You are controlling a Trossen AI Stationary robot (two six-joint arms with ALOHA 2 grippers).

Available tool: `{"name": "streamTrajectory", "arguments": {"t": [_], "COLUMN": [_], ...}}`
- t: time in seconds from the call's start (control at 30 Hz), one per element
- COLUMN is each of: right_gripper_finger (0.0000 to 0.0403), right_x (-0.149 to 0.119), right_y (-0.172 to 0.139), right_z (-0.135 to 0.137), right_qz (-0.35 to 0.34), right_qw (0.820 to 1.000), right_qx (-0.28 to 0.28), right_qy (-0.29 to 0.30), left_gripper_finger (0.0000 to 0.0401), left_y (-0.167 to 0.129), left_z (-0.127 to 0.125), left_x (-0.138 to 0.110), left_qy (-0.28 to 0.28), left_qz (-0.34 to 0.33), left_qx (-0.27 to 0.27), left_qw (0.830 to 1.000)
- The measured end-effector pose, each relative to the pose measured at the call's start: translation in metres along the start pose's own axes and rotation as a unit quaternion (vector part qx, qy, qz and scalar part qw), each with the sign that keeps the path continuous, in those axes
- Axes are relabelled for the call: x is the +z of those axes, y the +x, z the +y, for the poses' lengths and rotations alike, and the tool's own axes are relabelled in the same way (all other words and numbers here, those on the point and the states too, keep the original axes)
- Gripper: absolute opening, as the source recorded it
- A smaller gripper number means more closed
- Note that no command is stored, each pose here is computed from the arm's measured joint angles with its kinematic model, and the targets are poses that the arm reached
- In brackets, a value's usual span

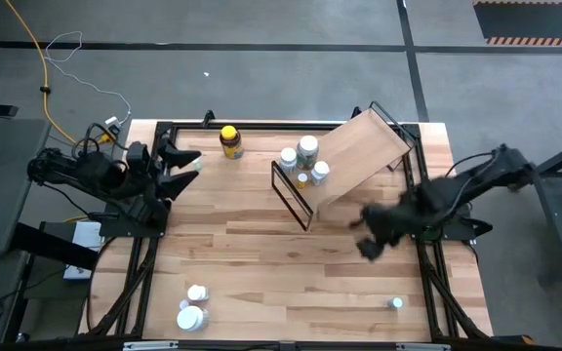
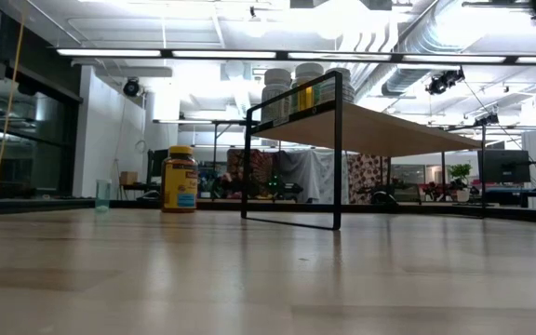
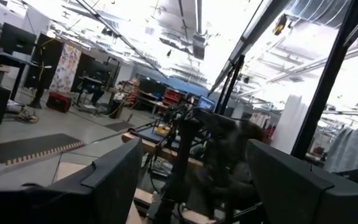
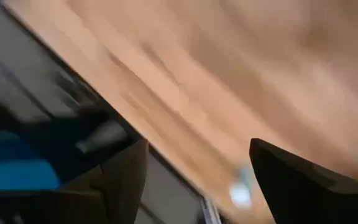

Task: Pick and place medicine bottles onto shelf by color
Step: Put the blue pill bottle on the shelf

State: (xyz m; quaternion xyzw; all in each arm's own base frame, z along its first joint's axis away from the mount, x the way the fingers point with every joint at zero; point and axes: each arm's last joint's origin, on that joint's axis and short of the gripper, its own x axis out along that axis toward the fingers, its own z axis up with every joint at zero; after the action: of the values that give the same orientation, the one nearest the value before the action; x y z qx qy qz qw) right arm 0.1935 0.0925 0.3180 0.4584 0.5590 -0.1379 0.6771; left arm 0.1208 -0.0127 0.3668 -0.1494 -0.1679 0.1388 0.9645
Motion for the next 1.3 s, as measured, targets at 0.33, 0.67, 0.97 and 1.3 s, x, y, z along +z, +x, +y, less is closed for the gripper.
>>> {"name": "streamTrajectory", "arguments": {"t": [0.33,0.67,0.97,1.3], "right_gripper_finger": [0.027,0.027,0.027,0.0266], "right_x": [-0.076,-0.122,-0.115,-0.115], "right_y": [0.073,0.125,0.136,0.141], "right_z": [0.014,-0.015,-0.026,-0.03], "right_qz": [0.102,0.113,0.073,0.083], "right_qw": [0.97,0.951,0.954,0.952], "right_qx": [-0.181,-0.178,-0.17,-0.179], "right_qy": [0.129,0.227,0.237,0.234], "left_gripper_finger": [0.0278,0.0278,0.0278,0.0278], "left_y": [0.0,0.0,0.0,0.0], "left_z": [0.001,0.001,0.001,0.002], "left_x": [-0.003,-0.003,-0.003,-0.002], "left_qy": [0.009,0.0,-0.001,-0.005], "left_qz": [0.014,0.014,0.011,0.007], "left_qx": [0.014,0.009,0.017,0.032], "left_qw": [1.0,1.0,1.0,0.999]}}
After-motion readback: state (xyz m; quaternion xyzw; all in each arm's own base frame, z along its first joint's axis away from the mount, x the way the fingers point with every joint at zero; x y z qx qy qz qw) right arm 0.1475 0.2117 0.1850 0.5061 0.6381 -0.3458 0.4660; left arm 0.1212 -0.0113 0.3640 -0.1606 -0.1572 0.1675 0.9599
